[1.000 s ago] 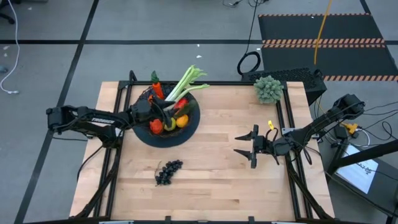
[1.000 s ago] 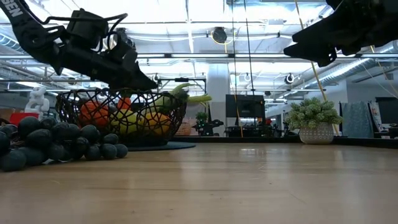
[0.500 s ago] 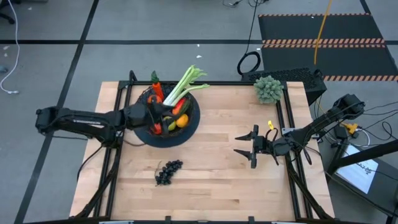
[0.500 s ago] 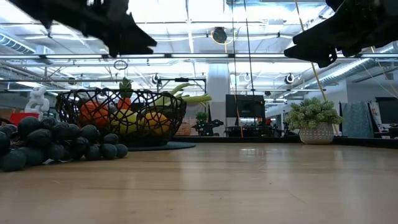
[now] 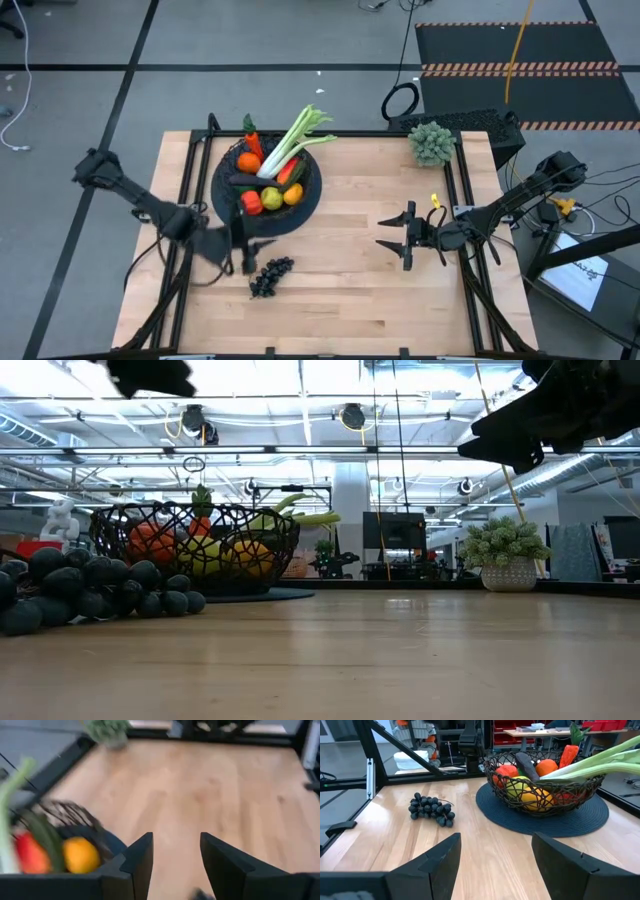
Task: Build produce basket
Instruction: Put the violet grapes into the black basket
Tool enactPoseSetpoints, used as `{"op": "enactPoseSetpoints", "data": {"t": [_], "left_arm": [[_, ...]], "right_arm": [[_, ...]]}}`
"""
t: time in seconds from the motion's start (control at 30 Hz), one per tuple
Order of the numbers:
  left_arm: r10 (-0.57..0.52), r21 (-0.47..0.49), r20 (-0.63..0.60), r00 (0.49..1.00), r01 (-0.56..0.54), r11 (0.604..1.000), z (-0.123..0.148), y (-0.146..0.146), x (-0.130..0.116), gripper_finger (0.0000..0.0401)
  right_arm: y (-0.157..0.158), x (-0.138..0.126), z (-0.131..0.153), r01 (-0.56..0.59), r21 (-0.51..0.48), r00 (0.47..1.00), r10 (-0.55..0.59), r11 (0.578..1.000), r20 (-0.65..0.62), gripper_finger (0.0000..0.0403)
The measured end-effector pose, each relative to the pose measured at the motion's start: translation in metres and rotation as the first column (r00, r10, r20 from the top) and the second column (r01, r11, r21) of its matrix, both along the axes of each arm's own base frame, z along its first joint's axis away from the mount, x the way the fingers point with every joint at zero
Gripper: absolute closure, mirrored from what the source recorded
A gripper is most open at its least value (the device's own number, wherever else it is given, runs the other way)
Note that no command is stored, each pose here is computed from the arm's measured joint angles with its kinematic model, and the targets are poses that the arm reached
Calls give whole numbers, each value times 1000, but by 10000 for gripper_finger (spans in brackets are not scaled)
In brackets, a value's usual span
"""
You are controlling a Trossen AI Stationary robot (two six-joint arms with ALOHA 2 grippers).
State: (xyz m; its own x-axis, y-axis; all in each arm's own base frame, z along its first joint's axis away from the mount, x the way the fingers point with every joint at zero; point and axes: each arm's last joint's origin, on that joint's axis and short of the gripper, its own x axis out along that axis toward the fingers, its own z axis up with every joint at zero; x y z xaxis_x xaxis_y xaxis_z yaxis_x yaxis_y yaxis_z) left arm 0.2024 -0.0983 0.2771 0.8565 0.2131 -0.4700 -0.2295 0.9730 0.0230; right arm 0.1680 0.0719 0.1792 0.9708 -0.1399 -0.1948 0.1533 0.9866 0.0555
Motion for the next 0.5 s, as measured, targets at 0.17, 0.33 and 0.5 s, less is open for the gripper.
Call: {"op": "enactPoseSetpoints", "data": {"t": [0.17,0.33,0.5], "left_arm": [[-27,-85,-89,996,19,996,-20,-39,-7,238],[-5,-174,-185,983,-27,984,-41,-67,-11,238],[-13,-268,-354,935,-88,960,-60,-92,-16,238]], "right_arm": [[0,0,0,0,0,1000,0,1000,0,165],[0,0,0,2,9,1000,-2,1000,1,165],[0,0,-1,4,18,1000,-4,1000,-3,165]]}}
